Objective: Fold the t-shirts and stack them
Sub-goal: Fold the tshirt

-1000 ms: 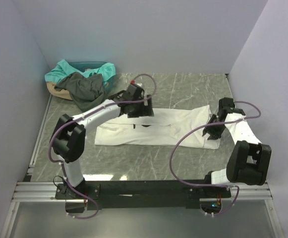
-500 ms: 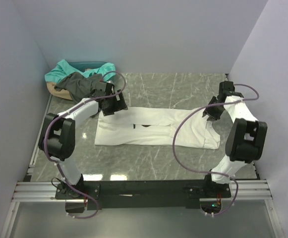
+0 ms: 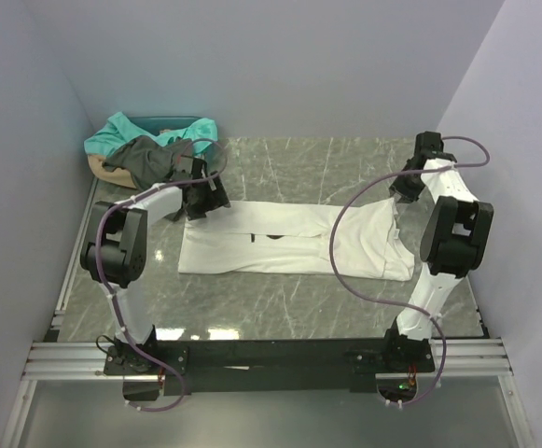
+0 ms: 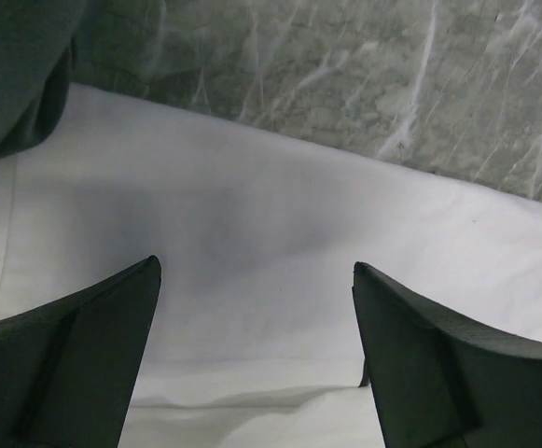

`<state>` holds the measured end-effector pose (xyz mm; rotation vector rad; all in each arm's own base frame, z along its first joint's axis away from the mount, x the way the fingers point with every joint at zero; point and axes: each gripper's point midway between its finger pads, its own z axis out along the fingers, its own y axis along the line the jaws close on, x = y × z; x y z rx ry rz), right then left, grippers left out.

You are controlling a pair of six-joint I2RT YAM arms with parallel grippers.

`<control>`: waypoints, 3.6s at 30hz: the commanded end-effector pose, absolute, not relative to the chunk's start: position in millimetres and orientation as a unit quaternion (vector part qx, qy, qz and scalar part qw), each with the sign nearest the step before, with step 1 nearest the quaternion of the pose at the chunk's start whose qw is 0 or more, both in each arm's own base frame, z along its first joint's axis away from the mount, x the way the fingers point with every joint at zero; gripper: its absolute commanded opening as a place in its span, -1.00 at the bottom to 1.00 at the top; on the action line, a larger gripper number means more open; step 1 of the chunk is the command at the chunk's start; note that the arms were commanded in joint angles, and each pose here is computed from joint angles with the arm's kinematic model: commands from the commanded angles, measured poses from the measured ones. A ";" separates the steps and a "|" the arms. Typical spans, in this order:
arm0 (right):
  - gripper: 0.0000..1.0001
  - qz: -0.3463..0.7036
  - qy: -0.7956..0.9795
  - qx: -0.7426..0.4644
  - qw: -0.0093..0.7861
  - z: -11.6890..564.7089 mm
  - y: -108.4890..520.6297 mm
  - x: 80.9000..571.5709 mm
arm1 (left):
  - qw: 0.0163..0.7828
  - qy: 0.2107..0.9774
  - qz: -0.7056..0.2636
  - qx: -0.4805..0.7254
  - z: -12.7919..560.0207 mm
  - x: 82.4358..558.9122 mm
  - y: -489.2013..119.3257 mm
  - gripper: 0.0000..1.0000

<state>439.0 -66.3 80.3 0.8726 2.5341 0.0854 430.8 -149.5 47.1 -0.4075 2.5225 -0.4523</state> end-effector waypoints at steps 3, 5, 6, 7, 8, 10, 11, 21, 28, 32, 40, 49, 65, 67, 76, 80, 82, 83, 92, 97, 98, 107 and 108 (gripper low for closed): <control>-0.23 -0.009 0.913 0.330 0.238 76.7 -107.1 451.2 | 0.308 0.921 -0.177 -0.158 64.6 458.1 -150.3 0.81; -0.23 0.003 0.915 0.326 0.239 72.7 -108.6 456.3 | 0.306 0.922 -0.176 -0.161 62.2 462.1 -149.0 0.80; -0.23 0.004 0.914 0.326 0.239 71.6 -111.3 457.0 | 0.303 0.922 -0.175 -0.163 60.9 462.7 -147.9 0.81; -0.23 0.016 0.915 0.322 0.244 70.3 -108.6 460.9 | 0.305 0.921 -0.176 -0.165 62.9 465.9 -146.7 0.80; -0.23 0.024 0.914 0.320 0.246 70.3 -107.1 462.6 | 0.302 0.922 -0.176 -0.167 59.9 466.7 -146.0 0.81; -0.24 0.040 0.914 0.316 0.253 70.6 -102.4 467.0 | 0.301 0.921 -0.175 -0.173 60.0 470.2 -142.6 0.80; -0.23 0.043 0.913 0.316 0.254 70.3 -101.4 467.8 | 0.301 0.921 -0.175 -0.176 59.2 471.8 -141.4 0.81; -0.24 0.073 0.911 0.311 0.261 71.3 -89.6 467.1 | 0.291 0.922 -0.170 -0.192 51.2 481.1 -132.6 0.80; -0.24 0.074 0.916 0.299 0.257 66.3 -84.1 459.0 | 0.285 0.922 -0.172 -0.198 43.8 479.9 -131.7 0.80; -0.24 0.079 0.919 0.289 0.256 65.5 -76.6 460.8 | 0.285 0.922 -0.174 -0.198 43.2 481.3 -131.2 0.80; -0.24 0.063 0.924 0.277 0.255 73.0 -73.7 465.8 | 0.280 0.922 -0.175 -0.201 37.3 479.9 -131.2 0.80; -0.48 0.019 0.934 0.283 0.216 52.6 -81.8 452.4 | 0.272 0.925 -0.176 -0.196 30.2 476.5 -131.6 0.80; -0.44 0.059 0.940 0.281 0.184 21.7 -67.7 456.1 | 0.256 0.929 -0.167 -0.208 13.3 468.7 -124.5 0.80; -0.51 0.060 0.940 0.283 0.181 19.6 -68.1 456.5 | 0.255 0.929 -0.166 -0.210 11.7 468.0 -123.6 0.80; -1.00 0.025 0.925 0.336 0.174 26.9 -97.7 438.1 | 0.246 0.928 -0.125 -0.251 7.0 452.9 -105.6 0.80; -1.00 0.024 0.917 0.359 0.172 26.3 -108.6 426.6 | 0.240 0.925 -0.122 -0.267 2.6 440.5 -103.5 0.80; -1.00 0.021 0.917 0.361 0.170 25.8 -111.1 425.1 | 0.243 0.922 -0.123 -0.275 4.9 438.8 -102.7 0.80; -1.00 0.021 0.916 0.361 0.171 25.7 -111.5 426.1 | 0.243 0.922 -0.123 -0.277 3.4 436.7 -102.2 0.80; -1.00 0.033 0.918 0.350 0.186 35.7 -113.1 442.1 | 0.257 0.921 -0.132 -0.262 17.1 446.3 -107.1 0.80; -0.71 0.029 0.917 0.339 0.209 58.8 -116.9 445.4 | 0.288 0.921 -0.146 -0.221 46.9 461.3 -126.0 0.81; -0.64 0.025 0.917 0.337 0.213 62.9 -116.9 444.3 | 0.290 0.922 -0.147 -0.210 50.8 461.8 -133.5 0.81; -0.28 0.007 0.913 0.319 0.254 110.0 -99.5 425.4 | 0.342 0.911 -0.161 -0.164 112.3 469.3 -166.6 0.82; -0.28 0.010 0.916 0.312 0.253 110.1 -90.8 423.8 | 0.347 0.909 -0.165 -0.161 117.6 468.9 -169.2 0.82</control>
